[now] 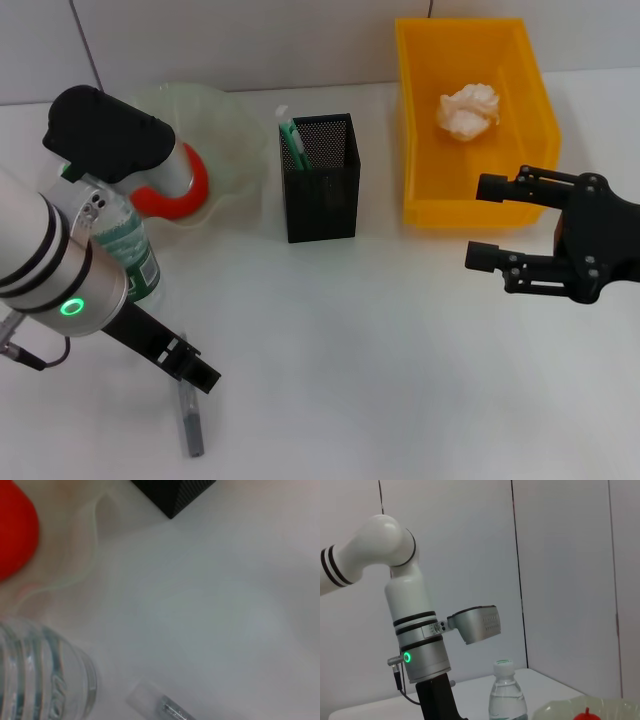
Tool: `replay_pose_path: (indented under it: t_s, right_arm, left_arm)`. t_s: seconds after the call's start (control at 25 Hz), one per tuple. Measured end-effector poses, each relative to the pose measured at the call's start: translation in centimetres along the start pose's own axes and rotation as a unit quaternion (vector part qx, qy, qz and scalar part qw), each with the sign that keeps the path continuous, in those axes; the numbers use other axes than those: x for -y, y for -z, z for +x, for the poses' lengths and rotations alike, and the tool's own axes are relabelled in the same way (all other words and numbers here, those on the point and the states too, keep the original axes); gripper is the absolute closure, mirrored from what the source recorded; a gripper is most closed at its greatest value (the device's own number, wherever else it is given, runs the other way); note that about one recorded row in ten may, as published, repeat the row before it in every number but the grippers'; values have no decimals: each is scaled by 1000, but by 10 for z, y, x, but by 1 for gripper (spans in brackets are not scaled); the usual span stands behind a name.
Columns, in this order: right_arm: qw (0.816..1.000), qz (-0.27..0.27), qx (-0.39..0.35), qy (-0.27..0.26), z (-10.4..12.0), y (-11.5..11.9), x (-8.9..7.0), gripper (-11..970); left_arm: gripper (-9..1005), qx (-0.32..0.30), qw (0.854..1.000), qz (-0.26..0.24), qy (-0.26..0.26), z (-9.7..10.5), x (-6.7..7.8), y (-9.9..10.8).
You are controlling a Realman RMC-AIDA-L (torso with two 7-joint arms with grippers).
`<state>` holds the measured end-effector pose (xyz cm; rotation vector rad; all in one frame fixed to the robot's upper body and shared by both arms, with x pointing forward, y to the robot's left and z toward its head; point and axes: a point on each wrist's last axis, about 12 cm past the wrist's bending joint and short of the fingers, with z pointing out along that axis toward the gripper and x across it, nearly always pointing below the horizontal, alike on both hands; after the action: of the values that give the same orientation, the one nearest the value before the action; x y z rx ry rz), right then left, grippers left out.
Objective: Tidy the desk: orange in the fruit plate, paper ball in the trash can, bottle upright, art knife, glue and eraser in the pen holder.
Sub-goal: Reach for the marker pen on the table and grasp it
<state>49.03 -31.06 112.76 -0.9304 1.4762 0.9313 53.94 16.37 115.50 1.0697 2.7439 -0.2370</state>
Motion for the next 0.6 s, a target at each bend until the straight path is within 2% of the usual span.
replay_pose_path:
  t_s: [0.2,0.24,0.4,0.6]
  right_arm:
    - [1000,-1,0,1,-1,-1,1,198]
    - [1000,-1,0,2,-1,-1,1,198]
    - [1000,1,0,2,-1,-2,2,198]
    - [1000,4,-1,3,-1,-2,3,198]
  left_arm:
    - [186,2,1000,1,5,0,-2,0]
    - [186,-9,1000,5,19,2,-7,-4]
    - [186,-12,999,10,30,2,-11,-5]
    - [186,-1,998,24,52,1,-16,0]
